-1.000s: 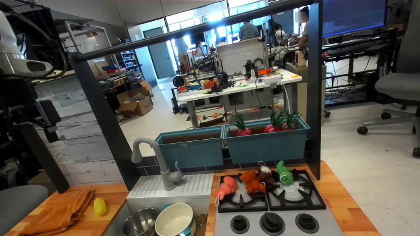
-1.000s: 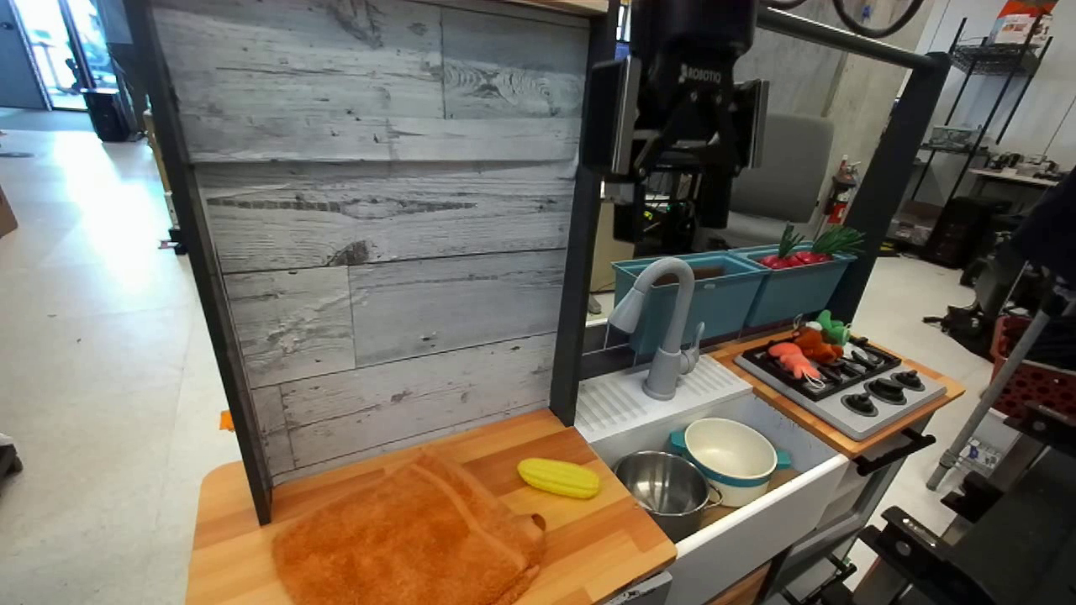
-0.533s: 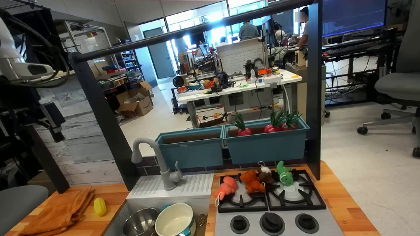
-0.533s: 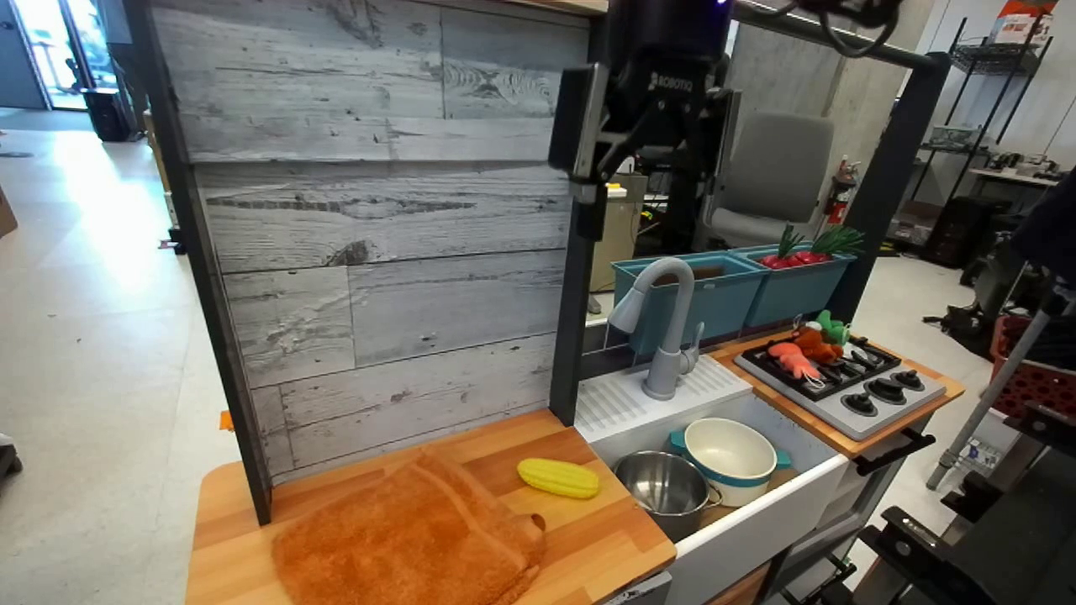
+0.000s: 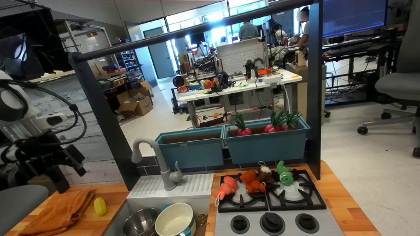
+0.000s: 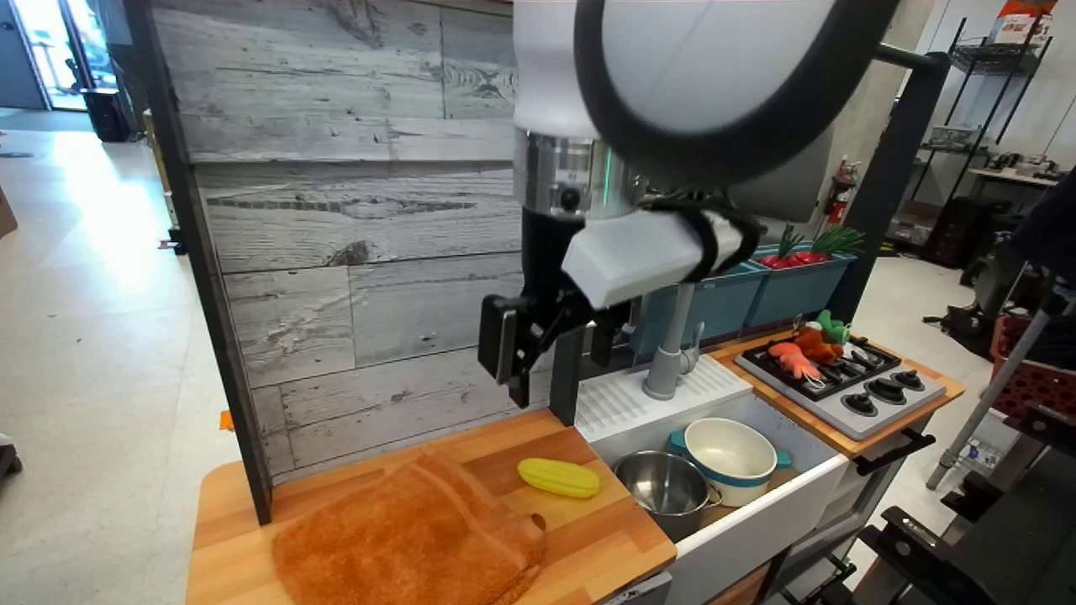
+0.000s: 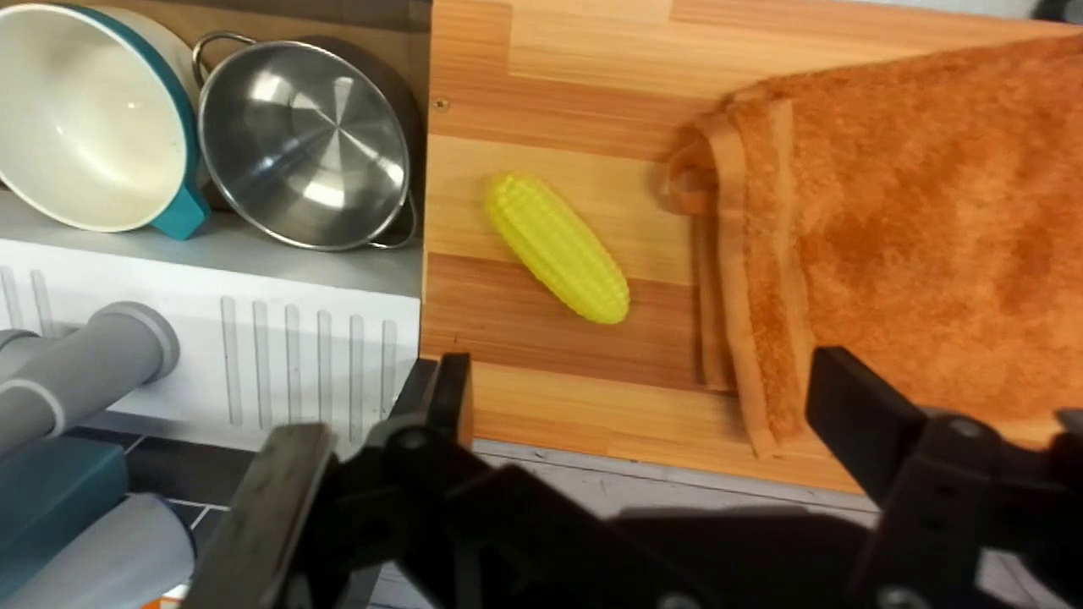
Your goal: Pick the objects on the counter and the stove and put them in the pots in the sink, then wipe the counter with the cloth
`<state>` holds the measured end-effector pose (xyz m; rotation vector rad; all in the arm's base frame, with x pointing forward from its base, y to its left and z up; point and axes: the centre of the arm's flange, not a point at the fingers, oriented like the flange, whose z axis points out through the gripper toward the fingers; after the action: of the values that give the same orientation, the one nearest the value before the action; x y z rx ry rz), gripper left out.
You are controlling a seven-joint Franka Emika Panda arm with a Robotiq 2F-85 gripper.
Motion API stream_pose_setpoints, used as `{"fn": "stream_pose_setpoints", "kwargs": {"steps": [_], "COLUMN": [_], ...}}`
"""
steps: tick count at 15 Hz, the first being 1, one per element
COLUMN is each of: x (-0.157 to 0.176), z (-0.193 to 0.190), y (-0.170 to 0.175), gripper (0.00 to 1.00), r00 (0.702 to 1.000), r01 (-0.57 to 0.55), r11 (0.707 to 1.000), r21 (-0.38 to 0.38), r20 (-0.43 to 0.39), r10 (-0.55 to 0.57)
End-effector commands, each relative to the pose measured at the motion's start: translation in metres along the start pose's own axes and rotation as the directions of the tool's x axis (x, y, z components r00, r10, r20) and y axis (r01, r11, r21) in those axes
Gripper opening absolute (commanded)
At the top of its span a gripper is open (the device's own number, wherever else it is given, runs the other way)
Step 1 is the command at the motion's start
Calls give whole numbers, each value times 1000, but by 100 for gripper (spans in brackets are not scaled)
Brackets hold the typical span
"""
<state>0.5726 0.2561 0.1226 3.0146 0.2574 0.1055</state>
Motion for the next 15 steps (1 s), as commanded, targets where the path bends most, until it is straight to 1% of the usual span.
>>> {"fn": "stream_pose_setpoints", "kwargs": {"steps": [1, 2, 4, 5, 7, 10, 12, 13, 14, 15], "x": [1, 1, 0, -1, 4, 16, 23, 22, 10, 11], "z": [16, 28, 31, 22, 20, 29, 36, 40, 37, 38], "y": [0, 0, -1, 13, 28, 46, 54, 54, 55, 58], "gripper": [100, 100, 100, 100, 100, 100, 100, 100, 100, 100], "r00": [1000, 999, 999, 987, 965, 915, 869, 843, 887, 871], "r01": [1, 2, 3, 141, 241, 384, 470, 503, 439, 464], "r11": [999, 999, 999, 986, 969, 923, 880, 860, 897, 883], "r21": [-34, -47, -44, -85, -50, 20, 65, 91, 49, 67], "r20": [26, 40, 40, 86, 115, 123, 141, 170, 134, 147], "r10": [0, 0, -1, -133, -234, -383, -474, -511, -441, -469]}}
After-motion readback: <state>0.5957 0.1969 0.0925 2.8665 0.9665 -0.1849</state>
